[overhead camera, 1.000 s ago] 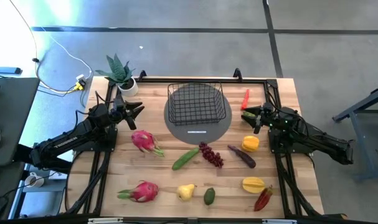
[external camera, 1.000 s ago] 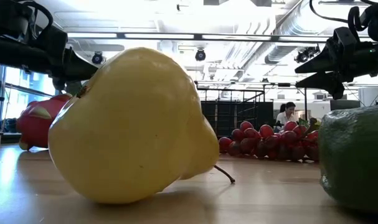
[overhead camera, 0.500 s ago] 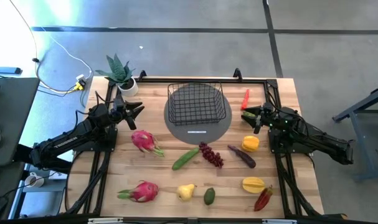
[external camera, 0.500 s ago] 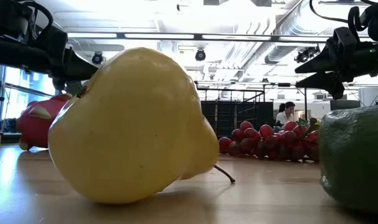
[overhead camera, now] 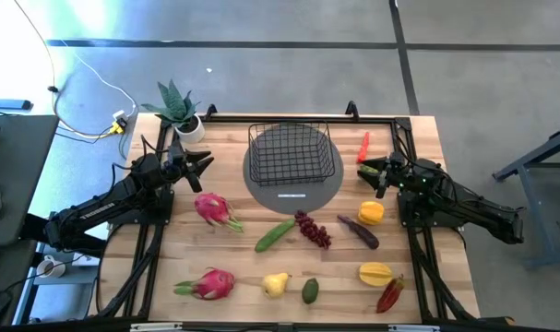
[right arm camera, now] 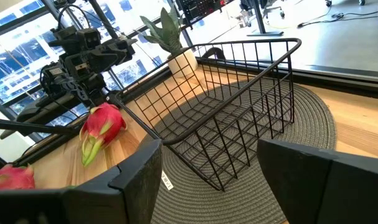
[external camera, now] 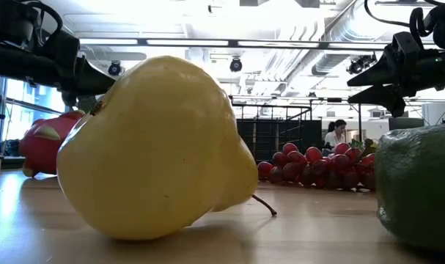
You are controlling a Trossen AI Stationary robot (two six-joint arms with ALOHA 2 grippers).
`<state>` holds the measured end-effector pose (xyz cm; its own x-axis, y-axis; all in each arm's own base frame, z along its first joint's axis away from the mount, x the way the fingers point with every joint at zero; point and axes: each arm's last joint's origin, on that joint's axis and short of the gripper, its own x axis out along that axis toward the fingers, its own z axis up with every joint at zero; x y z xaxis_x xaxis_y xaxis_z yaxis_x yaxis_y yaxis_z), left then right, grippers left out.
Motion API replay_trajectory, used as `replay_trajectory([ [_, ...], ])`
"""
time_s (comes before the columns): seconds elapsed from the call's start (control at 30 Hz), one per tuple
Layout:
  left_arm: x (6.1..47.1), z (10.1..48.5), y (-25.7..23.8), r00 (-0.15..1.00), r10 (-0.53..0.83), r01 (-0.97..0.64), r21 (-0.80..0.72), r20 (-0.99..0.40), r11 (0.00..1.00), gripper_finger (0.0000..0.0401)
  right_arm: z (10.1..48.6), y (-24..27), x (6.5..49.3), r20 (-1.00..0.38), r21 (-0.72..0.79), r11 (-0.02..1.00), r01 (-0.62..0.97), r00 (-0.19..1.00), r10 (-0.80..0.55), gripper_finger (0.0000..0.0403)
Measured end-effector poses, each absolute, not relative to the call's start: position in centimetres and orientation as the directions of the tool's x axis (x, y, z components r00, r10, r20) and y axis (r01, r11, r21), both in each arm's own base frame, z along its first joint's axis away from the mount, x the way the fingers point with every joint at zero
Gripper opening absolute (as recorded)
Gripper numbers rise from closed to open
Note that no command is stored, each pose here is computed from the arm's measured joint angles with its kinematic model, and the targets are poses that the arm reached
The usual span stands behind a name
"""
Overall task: Build produce basket
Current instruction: Put the top dragon fruit into the wire basket
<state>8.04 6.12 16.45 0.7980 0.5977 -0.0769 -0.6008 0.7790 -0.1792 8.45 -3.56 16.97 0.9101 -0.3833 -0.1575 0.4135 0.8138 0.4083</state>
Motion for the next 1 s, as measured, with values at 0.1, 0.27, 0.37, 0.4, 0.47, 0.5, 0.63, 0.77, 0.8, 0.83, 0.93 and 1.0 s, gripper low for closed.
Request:
replay_trajectory([
  [0.1, 8.04, 16.47, 6.12, 0.798, 0.598, -0.600, -0.180, -0.075, 0.779, 0.0110, 16.97, -3.56, 8.45, -0.157, 0.408, 0.814, 0.414, 0.910, -0.384, 0.0243],
  [0.27, 8.05, 16.46, 6.11, 0.802, 0.593, -0.594, -0.216, -0.076, 0.775, 0.0110, 16.97, -3.56, 8.45, -0.158, 0.408, 0.814, 0.414, 0.910, -0.383, 0.0243],
  [0.37, 8.06, 16.46, 6.10, 0.804, 0.589, -0.581, -0.309, -0.076, 0.753, 0.0110, 16.98, -3.56, 8.45, -0.157, 0.408, 0.814, 0.413, 0.910, -0.383, 0.0243],
  [0.4, 8.06, 16.45, 6.10, 0.804, 0.589, -0.577, -0.334, -0.076, 0.745, 0.0110, 16.98, -3.56, 8.45, -0.157, 0.408, 0.814, 0.414, 0.910, -0.384, 0.0243],
  [0.47, 8.06, 16.45, 6.10, 0.804, 0.589, -0.569, -0.385, -0.076, 0.727, 0.0110, 16.97, -3.56, 8.45, -0.157, 0.408, 0.814, 0.414, 0.910, -0.384, 0.0243],
  [0.5, 8.06, 16.46, 6.10, 0.804, 0.589, -0.565, -0.405, -0.076, 0.719, 0.0110, 16.98, -3.56, 8.45, -0.157, 0.408, 0.814, 0.413, 0.910, -0.383, 0.0243],
  [0.63, 8.05, 16.47, 6.10, 0.804, 0.589, -0.554, -0.456, -0.076, 0.697, 0.0110, 16.97, -3.56, 8.45, -0.158, 0.408, 0.814, 0.414, 0.910, -0.383, 0.0243],
  [0.77, 8.05, 16.58, 6.11, 0.803, 0.593, -0.539, -0.502, -0.063, 0.676, 0.0110, 16.97, -3.56, 8.45, -0.157, 0.408, 0.814, 0.414, 0.910, -0.384, 0.0243],
  [0.8, 8.06, 16.62, 6.11, 0.803, 0.593, -0.536, -0.508, -0.059, 0.674, 0.0110, 16.98, -3.56, 8.45, -0.157, 0.408, 0.814, 0.413, 0.910, -0.383, 0.0243],
  [0.83, 8.06, 16.68, 6.12, 0.803, 0.594, -0.532, -0.513, -0.054, 0.674, 0.0110, 16.97, -3.56, 8.45, -0.158, 0.408, 0.814, 0.414, 0.910, -0.383, 0.0243],
  [0.93, 8.06, 16.77, 6.13, 0.801, 0.597, -0.530, -0.514, -0.044, 0.674, 0.0110, 16.97, -3.56, 8.45, -0.157, 0.408, 0.814, 0.414, 0.910, -0.384, 0.0243],
  [1.0, 8.06, 16.77, 6.13, 0.801, 0.596, -0.530, -0.514, -0.044, 0.674, 0.0110, 16.97, -3.56, 8.45, -0.157, 0.408, 0.814, 0.413, 0.910, -0.383, 0.0243],
])
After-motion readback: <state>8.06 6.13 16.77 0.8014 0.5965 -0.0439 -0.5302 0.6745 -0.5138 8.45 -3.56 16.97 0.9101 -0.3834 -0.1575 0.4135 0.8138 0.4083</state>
